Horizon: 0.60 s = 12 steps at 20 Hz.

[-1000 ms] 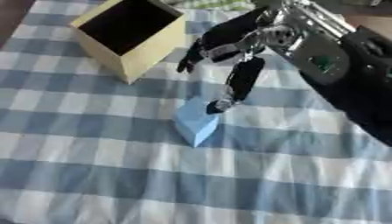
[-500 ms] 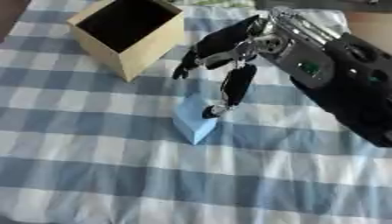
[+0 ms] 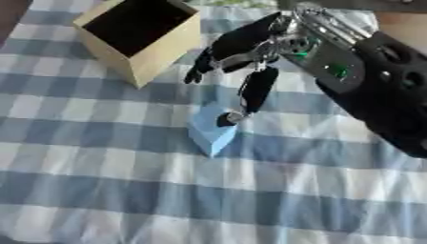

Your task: Pick up objects on the table and place them in the box.

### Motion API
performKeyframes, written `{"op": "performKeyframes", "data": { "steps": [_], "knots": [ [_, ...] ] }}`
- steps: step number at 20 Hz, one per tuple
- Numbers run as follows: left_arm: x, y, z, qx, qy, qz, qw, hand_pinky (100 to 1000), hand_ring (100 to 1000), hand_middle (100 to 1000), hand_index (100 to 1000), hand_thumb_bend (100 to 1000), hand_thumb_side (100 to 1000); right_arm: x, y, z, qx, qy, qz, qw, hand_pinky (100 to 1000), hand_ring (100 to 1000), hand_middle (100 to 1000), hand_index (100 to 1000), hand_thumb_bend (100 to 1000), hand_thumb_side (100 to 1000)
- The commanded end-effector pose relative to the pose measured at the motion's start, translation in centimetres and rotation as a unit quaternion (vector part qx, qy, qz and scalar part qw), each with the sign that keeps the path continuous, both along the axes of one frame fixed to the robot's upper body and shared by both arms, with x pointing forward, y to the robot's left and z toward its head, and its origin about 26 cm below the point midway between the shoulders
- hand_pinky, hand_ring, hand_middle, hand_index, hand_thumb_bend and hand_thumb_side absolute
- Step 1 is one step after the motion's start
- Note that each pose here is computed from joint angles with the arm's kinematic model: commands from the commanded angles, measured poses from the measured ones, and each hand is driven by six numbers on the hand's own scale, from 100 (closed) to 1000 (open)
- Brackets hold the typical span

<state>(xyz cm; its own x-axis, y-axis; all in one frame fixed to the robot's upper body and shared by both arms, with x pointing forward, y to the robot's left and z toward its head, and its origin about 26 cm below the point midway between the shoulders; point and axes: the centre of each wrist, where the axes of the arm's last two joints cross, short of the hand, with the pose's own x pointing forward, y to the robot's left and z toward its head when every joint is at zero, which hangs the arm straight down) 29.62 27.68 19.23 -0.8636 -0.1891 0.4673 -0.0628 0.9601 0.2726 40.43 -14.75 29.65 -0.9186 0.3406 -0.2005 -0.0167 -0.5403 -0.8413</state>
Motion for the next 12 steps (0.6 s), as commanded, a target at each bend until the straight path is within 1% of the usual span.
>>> {"op": "performKeyframes", "data": {
  "steps": [1, 9, 12],
  "knots": [
    [-0.2, 0.3, 0.7, 0.010, -0.009, 0.002, 1.000, 621, 758, 795, 818, 100, 759, -0.6, -0.2, 1.1, -0.076, -0.007, 0.056, 0.995, 881, 915, 849, 1000, 394, 560],
    [-0.2, 0.2, 0.6, 0.009, -0.008, 0.001, 1.000, 621, 758, 795, 813, 100, 761, -0.5, -0.1, -0.4, -0.093, 0.003, 0.062, 0.994, 879, 915, 848, 1000, 386, 562],
    [-0.2, 0.2, 0.6, 0.008, -0.008, 0.001, 1.000, 621, 758, 796, 813, 100, 763, -0.4, 0.0, -0.7, -0.098, 0.003, 0.064, 0.993, 883, 918, 851, 1000, 398, 557]
  ]
}}
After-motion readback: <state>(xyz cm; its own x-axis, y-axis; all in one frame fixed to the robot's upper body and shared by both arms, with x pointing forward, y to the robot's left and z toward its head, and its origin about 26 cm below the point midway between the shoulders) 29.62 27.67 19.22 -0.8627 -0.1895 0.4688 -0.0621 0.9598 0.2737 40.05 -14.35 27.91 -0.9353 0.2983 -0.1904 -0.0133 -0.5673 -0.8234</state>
